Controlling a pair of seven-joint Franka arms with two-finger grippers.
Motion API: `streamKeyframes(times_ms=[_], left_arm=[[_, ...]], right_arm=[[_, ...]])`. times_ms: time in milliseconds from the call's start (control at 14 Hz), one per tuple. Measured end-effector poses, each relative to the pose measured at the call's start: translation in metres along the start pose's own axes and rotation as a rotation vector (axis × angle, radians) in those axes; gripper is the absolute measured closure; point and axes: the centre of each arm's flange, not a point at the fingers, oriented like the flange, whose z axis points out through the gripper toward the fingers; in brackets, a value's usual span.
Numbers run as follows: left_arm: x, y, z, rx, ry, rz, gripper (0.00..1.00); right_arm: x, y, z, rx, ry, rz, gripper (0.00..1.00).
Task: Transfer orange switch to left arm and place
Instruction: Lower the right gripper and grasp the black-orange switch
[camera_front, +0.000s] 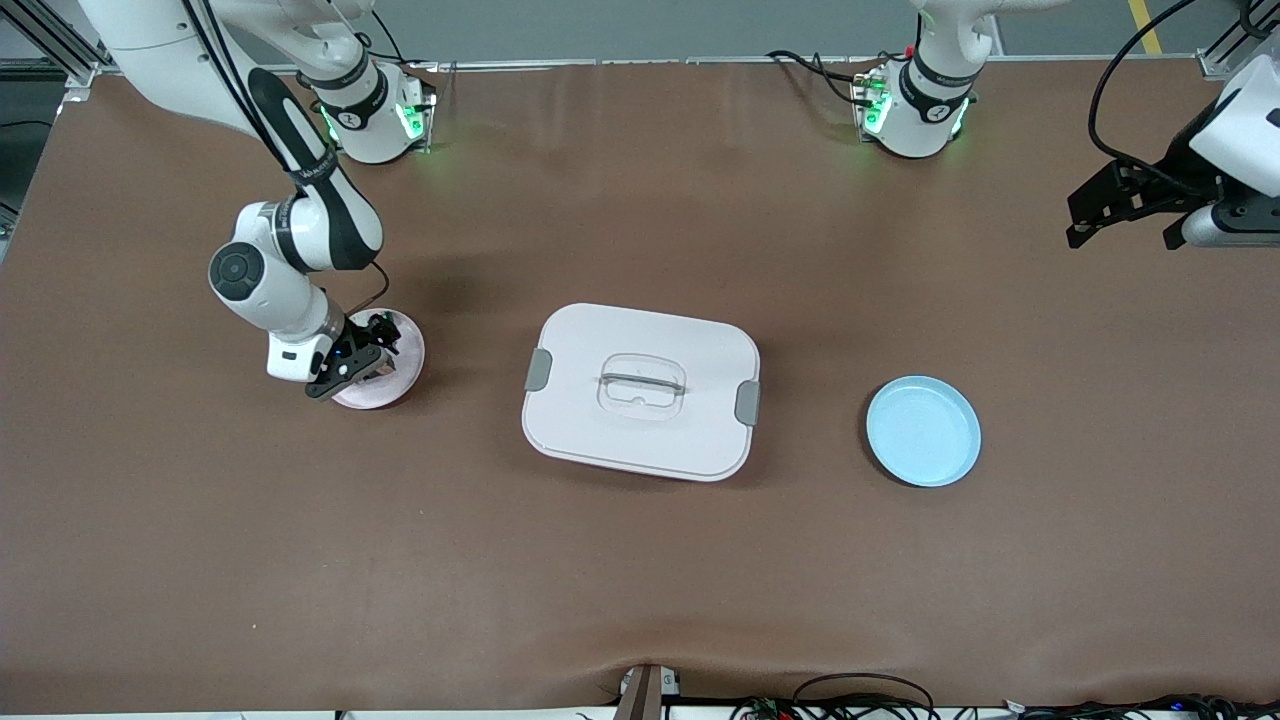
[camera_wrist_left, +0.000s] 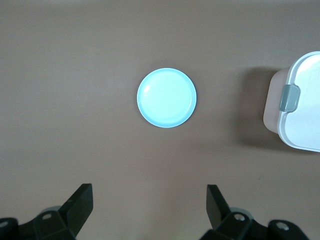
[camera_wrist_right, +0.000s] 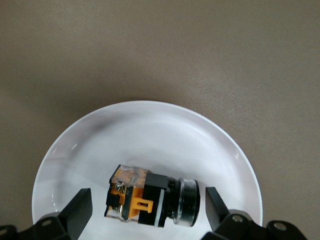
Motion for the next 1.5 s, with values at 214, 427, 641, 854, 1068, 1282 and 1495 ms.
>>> streamKeyframes(times_ms=[214, 427, 641, 854, 1068, 1282, 1495], left_arm=[[0.000, 0.002, 0.000, 0.013, 0.001, 0.005, 0.00], [-0.001, 0.007, 0.000, 0.015, 0.001, 0.015, 0.00], [-0.001, 0.011, 0.000, 0.019, 0.002, 0.023, 0.00], [-0.001, 0.008, 0.000, 0.038, 0.003, 0.021, 0.00], [-0.001, 0.009, 0.000, 0.044, 0.004, 0.024, 0.00], [-0.001, 0.009, 0.000, 0.045, 0.004, 0.024, 0.00], [-0.001, 0.009, 0.000, 0.045, 0.004, 0.024, 0.00]], right_arm=[[-0.001, 0.000, 0.002, 0.001, -0.002, 0.004, 0.00], [-0.001, -0.001, 0.002, 0.001, -0.002, 0.020, 0.00], [-0.002, -0.003, 0.003, 0.002, -0.004, 0.040, 0.00], [0.001, -0.009, 0.003, 0.002, -0.002, 0.035, 0.07], [0.003, -0.012, 0.004, 0.003, -0.003, 0.025, 0.26], [0.003, -0.012, 0.003, 0.003, -0.003, 0.023, 0.27], [0.001, -0.007, 0.003, 0.004, -0.007, 0.020, 0.27]])
